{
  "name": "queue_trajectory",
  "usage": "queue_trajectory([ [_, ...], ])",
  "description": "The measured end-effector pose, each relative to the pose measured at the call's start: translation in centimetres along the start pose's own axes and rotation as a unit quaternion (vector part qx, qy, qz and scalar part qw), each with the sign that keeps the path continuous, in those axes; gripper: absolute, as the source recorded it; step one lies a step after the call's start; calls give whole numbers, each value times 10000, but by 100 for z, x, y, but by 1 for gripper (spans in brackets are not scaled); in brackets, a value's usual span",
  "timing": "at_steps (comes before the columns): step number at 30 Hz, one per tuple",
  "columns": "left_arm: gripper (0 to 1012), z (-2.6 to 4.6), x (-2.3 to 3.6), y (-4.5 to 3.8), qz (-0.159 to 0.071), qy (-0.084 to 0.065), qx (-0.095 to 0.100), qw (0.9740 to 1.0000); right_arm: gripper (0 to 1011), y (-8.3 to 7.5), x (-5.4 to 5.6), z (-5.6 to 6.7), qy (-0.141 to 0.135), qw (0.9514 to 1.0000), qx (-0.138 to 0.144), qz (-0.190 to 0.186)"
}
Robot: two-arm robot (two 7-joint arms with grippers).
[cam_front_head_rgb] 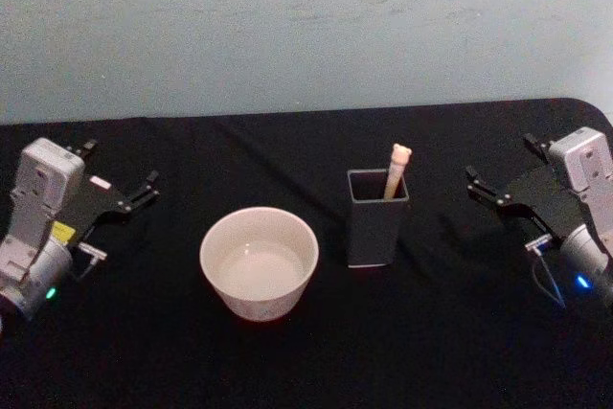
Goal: Pick up the stirring spoon with one hand, stir inside the cup, then place it back in its original position.
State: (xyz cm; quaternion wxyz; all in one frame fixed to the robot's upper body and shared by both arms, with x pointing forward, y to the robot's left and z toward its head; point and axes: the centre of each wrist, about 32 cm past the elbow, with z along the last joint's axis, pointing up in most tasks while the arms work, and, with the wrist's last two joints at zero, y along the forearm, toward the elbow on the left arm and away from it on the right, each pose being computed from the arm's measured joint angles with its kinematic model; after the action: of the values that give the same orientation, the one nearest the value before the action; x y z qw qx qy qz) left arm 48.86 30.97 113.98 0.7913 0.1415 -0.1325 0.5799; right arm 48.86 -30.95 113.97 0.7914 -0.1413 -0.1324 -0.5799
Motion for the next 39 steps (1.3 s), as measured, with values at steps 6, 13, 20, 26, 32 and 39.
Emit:
queue_trajectory([
  [6, 1001, 0, 0, 0, 0, 0, 0, 10000, 1002, -1, 1, 0, -2, 10000, -1, 0],
  [13, 1001, 0, 0, 0, 0, 0, 0, 10000, 1002, -1, 2, 0, -2, 10000, -1, 0],
  [20, 1001, 0, 0, 0, 0, 0, 0, 10000, 1000, 0, 2, 0, -2, 10000, -1, -1],
  [26, 1001, 0, 0, 0, 0, 0, 0, 10000, 1002, 0, 2, 0, -2, 10000, -1, -1],
  [32, 1001, 0, 0, 0, 0, 0, 0, 10000, 1000, -1, 2, 0, -2, 10000, -1, -1],
  [39, 1001, 0, 0, 0, 0, 0, 0, 10000, 1002, 0, 2, 0, -2, 10000, -1, -1],
])
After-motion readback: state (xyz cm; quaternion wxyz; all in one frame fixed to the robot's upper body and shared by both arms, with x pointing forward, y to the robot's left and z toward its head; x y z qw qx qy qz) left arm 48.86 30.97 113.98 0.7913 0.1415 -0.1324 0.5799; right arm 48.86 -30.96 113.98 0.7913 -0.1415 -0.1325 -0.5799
